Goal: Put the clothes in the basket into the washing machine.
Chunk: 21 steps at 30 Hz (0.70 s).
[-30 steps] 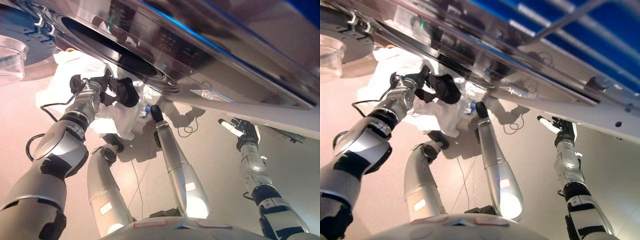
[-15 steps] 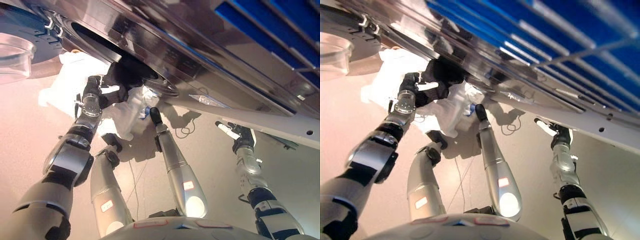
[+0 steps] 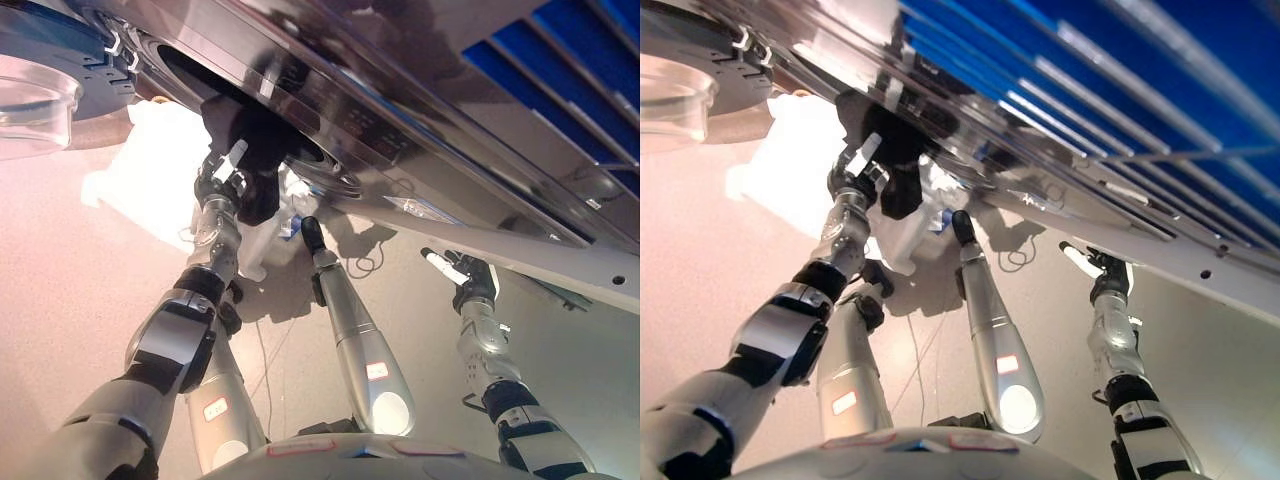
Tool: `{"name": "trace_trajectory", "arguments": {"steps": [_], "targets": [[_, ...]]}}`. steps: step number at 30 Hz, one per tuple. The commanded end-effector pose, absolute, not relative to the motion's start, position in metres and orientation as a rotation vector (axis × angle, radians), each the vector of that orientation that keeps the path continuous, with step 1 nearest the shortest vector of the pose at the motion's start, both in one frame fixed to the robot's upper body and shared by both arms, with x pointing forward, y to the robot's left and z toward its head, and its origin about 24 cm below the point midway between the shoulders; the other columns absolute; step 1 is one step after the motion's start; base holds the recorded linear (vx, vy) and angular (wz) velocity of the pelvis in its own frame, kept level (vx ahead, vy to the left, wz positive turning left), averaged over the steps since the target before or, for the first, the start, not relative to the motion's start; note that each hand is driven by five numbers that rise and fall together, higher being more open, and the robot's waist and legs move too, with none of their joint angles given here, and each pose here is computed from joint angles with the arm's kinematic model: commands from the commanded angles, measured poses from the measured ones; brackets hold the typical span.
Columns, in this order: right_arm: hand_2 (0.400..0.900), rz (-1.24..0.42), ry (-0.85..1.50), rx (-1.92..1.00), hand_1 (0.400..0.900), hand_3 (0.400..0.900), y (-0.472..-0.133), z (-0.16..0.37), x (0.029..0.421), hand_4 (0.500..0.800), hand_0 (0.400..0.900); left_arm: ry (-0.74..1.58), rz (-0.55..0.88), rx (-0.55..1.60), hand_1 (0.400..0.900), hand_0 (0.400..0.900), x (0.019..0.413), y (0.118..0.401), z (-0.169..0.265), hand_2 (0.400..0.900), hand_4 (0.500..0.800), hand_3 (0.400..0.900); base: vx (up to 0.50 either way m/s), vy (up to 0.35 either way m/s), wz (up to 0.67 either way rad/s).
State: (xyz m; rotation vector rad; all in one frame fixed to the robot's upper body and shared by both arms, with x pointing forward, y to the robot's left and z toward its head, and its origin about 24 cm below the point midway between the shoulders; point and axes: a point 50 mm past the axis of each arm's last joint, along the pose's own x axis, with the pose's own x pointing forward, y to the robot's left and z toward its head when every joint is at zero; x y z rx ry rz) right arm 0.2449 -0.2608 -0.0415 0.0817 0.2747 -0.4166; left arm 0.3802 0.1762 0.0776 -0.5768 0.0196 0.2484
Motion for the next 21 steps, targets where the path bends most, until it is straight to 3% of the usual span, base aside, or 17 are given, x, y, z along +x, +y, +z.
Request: {"name": "trace_trajectory", "arguments": {"steps": [1,21], "targets": [[0.900,-0.539,0.248,0.028,0.900,0.900,-0.293,-0.039,0.216,0.800,0.900,-0.168,0.217,-0.714,0.400,0.400,0.381,0.178,0.104,0.400,0.500,0.400,0.001,-0.010,-0.04],[0.900,-0.478,0.228,-0.002,0.900,0.900,-0.289,-0.032,0.224,0.800,0.900,-0.306,0.067,-0.914,0.400,0.400,0.393,0.146,0.151,0.400,0.500,0.400,-0.002,-0.001,-0.05]]}}
